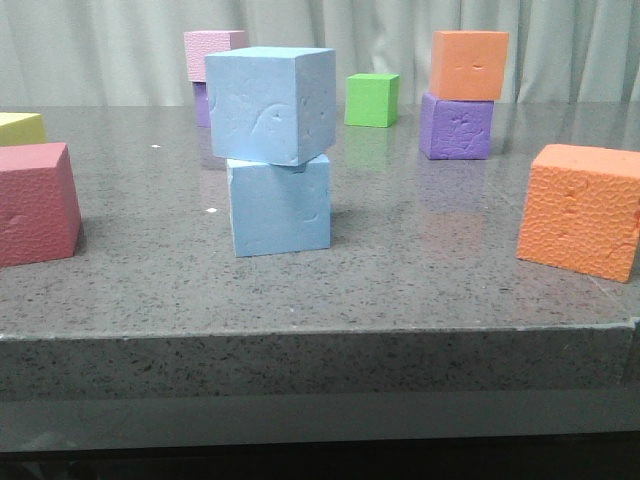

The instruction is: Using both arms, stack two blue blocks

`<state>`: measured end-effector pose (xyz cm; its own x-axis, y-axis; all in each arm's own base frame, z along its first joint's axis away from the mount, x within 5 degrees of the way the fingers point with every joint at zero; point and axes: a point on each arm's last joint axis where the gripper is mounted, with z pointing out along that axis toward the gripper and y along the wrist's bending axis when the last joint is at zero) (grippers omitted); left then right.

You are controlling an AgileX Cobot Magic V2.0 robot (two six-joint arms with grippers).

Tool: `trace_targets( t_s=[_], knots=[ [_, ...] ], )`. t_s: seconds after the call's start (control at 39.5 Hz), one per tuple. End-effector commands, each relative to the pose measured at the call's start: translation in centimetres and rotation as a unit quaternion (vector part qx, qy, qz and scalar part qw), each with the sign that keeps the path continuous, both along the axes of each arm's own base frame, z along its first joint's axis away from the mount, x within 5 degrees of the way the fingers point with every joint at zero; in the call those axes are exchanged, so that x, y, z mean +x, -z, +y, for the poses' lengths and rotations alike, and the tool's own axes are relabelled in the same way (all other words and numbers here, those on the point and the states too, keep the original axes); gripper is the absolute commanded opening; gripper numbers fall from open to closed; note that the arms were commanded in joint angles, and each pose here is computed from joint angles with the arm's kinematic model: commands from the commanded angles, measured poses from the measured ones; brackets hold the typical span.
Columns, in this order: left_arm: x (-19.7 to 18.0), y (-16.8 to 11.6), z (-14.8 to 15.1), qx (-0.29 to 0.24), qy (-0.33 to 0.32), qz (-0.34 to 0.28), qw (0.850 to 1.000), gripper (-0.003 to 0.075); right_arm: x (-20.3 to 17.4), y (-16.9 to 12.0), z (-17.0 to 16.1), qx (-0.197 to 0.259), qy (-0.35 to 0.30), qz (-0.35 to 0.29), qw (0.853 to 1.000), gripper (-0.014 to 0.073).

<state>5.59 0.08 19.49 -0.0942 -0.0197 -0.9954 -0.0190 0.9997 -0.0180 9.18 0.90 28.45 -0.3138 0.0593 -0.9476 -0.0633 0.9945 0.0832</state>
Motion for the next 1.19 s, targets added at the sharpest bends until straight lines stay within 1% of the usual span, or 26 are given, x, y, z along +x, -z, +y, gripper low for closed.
trace_targets(
  t_s=[0.0, 0.13, 0.25, 0.46, 0.58, 0.79, 0.89, 1.17],
  knots=[
    [-0.1, -0.8, 0.0, -0.004, -0.001, -0.049, 0.999, -0.0020, 0.0, -0.9, 0.1, -0.023, -0.017, -0.065, 0.997, -0.0068],
    [-0.1, -0.8, 0.0, -0.004, -0.001, -0.049, 0.999, -0.0020, -0.7, 0.6, 0.1, -0.037, -0.027, -0.105, 0.993, -0.0068],
    [-0.1, -0.8, 0.0, -0.004, -0.001, -0.049, 0.999, -0.0020, -1.5, 2.6, -0.1, -0.025, -0.013, -0.132, 0.991, -0.0068],
    [-0.1, -0.8, 0.0, -0.004, -0.001, -0.049, 0.999, -0.0020, -2.5, 7.0, -0.6, -0.018, 0.018, -0.124, 0.992, -0.0068],
    [-0.1, -0.8, 0.0, -0.004, -0.001, -0.049, 0.999, -0.0020, -3.0, 8.6, -0.7, -0.002, 0.027, -0.130, 0.991, -0.0068],
    [-0.1, -0.8, 0.0, -0.004, -0.001, -0.049, 0.999, -0.0020, -3.6, 8.8, -0.8, -0.001, 0.033, -0.147, 0.989, -0.0068],
    [-0.1, -0.8, 0.0, -0.004, -0.001, -0.049, 0.999, -0.0020, -3.7, 9.0, -0.8, -0.002, 0.033, -0.136, 0.990, -0.0068],
    [-0.1, -0.8, 0.0, -0.004, -0.001, -0.049, 0.999, -0.0020, -3.7, 8.9, -0.8, -0.002, 0.033, -0.135, 0.990, -0.0068]
  ],
)
